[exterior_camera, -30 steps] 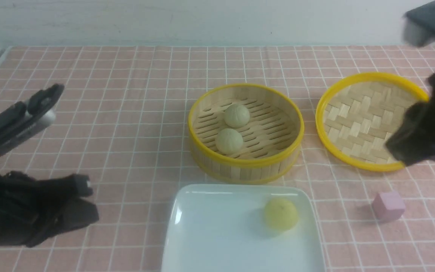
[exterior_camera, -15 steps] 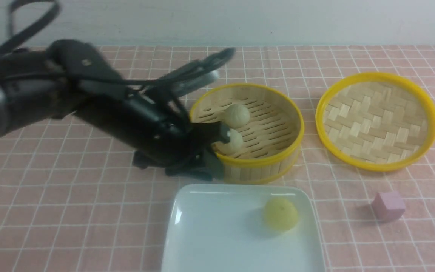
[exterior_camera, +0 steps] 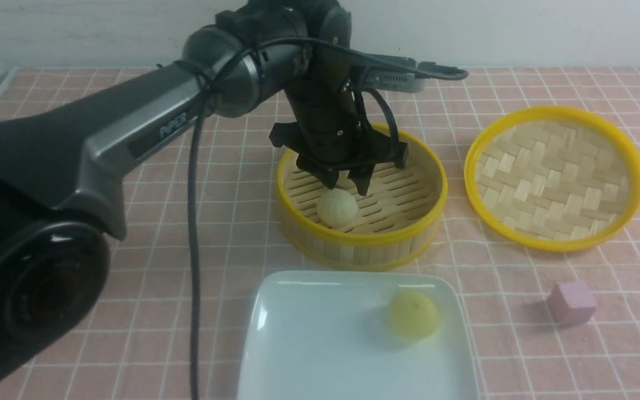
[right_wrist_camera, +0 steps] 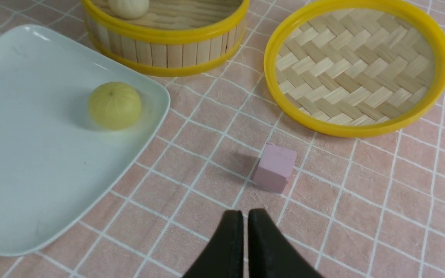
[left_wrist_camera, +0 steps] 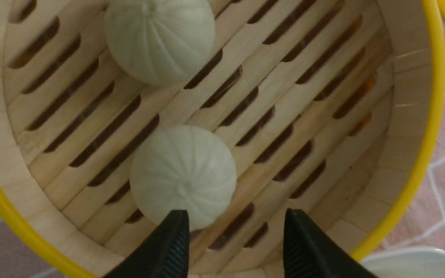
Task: Put the steamed buns into the plate on the pink tablecloth.
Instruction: 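Reach into the bamboo steamer and grasp a bun with the left gripper, then carry the bun from the bamboo steamer to the plate with the left gripper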
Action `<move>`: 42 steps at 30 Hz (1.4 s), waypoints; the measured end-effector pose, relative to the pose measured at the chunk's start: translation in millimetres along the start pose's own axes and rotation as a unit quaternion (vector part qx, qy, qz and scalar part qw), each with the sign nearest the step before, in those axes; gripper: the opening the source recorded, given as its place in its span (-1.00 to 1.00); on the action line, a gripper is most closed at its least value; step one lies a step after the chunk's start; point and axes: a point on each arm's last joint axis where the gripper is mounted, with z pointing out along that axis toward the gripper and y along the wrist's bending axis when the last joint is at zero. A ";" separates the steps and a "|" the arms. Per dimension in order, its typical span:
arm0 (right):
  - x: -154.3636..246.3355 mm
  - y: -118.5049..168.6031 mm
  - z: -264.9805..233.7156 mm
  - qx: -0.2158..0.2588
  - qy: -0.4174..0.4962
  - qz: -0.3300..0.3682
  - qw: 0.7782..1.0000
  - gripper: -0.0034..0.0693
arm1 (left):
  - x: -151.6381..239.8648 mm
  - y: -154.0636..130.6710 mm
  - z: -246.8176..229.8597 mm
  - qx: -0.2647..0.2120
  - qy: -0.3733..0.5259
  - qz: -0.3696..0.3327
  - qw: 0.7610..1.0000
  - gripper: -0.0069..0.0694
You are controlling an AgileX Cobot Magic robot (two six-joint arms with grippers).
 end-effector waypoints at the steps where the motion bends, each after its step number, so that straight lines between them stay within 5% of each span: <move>1: 0.5 0.1 0.5 0.000 0.001 0.000 1.000 -0.87 | 0.4 0.4 5.3 -0.004 0.003 0.002 1.000 0.11; 7: 2.2 0.5 2.1 0.000 0.005 -0.001 1.000 -0.85 | 1.5 5.7 37.0 -0.033 0.005 -0.006 0.999 -0.02; 14: 2.2 0.5 2.1 0.000 0.005 0.007 1.000 -0.83 | -1.4 6.8 31.8 -0.039 -0.010 -0.023 0.999 -0.73; 27: 2.2 0.4 2.1 0.000 0.005 0.012 1.000 -0.79 | 20.5 3.3 -164.7 0.008 -0.075 -0.012 0.997 -0.75; 33: 2.2 0.4 2.1 0.000 0.005 0.012 1.000 -0.78 | 73.9 -34.4 -103.5 0.018 0.048 0.040 0.998 -0.75; 42: 2.1 0.3 2.1 0.001 0.005 0.012 1.000 -0.75 | 98.6 -53.8 -17.4 -0.002 0.083 0.019 0.996 -0.69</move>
